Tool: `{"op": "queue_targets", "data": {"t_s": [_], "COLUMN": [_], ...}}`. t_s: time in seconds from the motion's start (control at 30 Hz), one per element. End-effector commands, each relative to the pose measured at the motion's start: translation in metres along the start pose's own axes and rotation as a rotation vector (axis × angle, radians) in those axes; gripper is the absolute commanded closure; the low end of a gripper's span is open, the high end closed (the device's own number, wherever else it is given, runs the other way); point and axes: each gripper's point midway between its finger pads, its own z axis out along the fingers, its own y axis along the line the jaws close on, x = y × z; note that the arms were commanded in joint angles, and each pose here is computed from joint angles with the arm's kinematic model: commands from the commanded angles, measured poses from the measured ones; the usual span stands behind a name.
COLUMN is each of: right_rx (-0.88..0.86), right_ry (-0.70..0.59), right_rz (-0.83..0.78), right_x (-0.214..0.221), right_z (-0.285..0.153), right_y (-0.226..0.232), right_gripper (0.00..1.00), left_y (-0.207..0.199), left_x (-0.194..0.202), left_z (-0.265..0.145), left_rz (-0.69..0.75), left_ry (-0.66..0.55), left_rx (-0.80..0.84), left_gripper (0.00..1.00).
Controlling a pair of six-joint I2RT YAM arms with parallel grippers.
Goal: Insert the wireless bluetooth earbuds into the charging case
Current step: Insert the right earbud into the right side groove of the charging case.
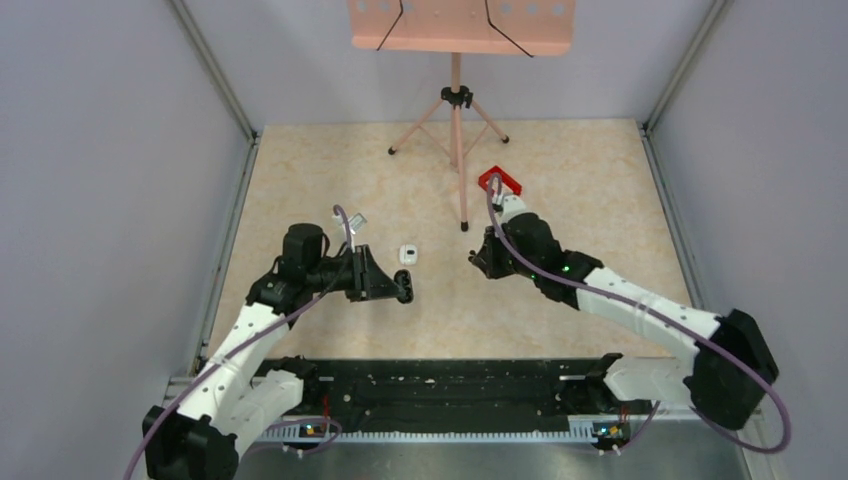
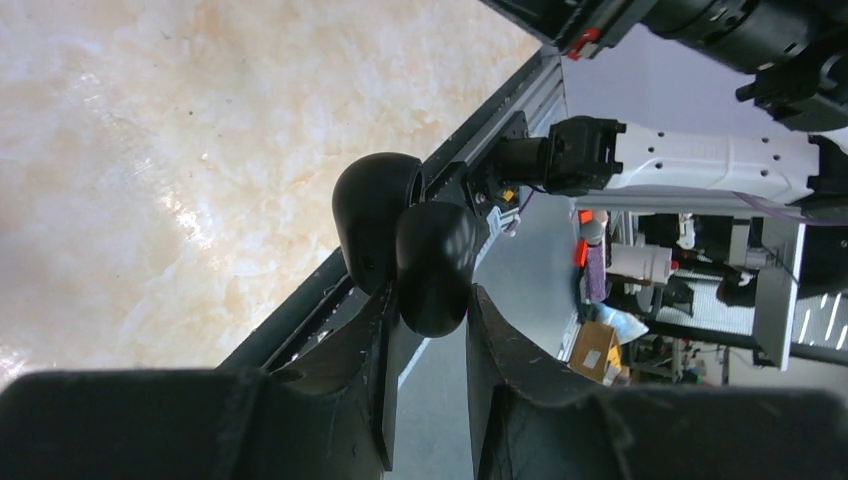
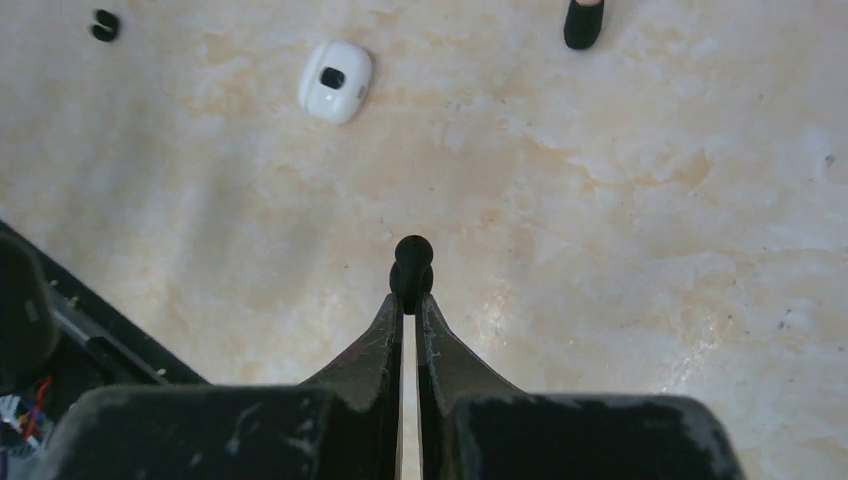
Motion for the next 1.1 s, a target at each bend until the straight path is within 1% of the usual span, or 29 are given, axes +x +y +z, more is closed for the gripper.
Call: {"op": "queue_targets", "data": {"t_s": [0.0, 0.2, 0.33, 0.43, 0.53, 0.67, 0.77, 0.9, 1.0, 1.07], "right_rx": [-0.126, -0.264, -0.396, -0.474, -0.569, -0.689, -0.745, -0.783, -0.781, -0.754], "right_ry": [-0.070, -0.187, -0.233, -0.246, -0.231, -0.205, -0.210, -0.215, -0.216, -0.222], "right_rz": [-0.079, -0.113, -0.134, -0.146, -0.172, -0.214, -0.237, -0.252, -0.247, -0.222], "right_x": [-0.021, -0.051, -0.062, -0.067, -0.065, -0.062, -0.064, -0.067, -0.067, -0.071], "right_z": [-0.045, -0.105, -0.133, -0.145, -0.153, -0.164, -0.172, -0.178, -0.176, -0.172], "right_y": [0.020, 0.047, 0.071, 0.086, 0.101, 0.120, 0.129, 0.135, 0.135, 0.133], "right_gripper": [1.00, 1.00, 1.00, 1.00, 1.00, 1.00, 1.00, 1.00, 1.00, 1.00], "left_y": [-0.042, -0.062, -0.074, -0.084, -0.090, -0.093, -0.092, -0.092, -0.091, -0.087], "left_x": [-0.010, -0.017, -0.018, -0.019, -0.015, -0.007, -0.006, -0.010, -0.020, -0.035], "left_z": [-0.013, -0.017, -0.022, -0.030, -0.034, -0.036, -0.036, -0.035, -0.032, -0.028], "left_rz": [0.238, 0.379, 0.534, 0.663, 0.766, 0.837, 0.845, 0.846, 0.813, 0.743], "left_ry": [-0.049, -0.105, -0.162, -0.223, -0.233, -0.204, -0.172, -0.166, -0.194, -0.240], "left_rx": [0.137, 0.219, 0.272, 0.302, 0.340, 0.374, 0.363, 0.352, 0.310, 0.236], "left_gripper": [1.00, 1.00, 1.00, 1.00, 1.00, 1.00, 1.00, 1.00, 1.00, 1.00]}}
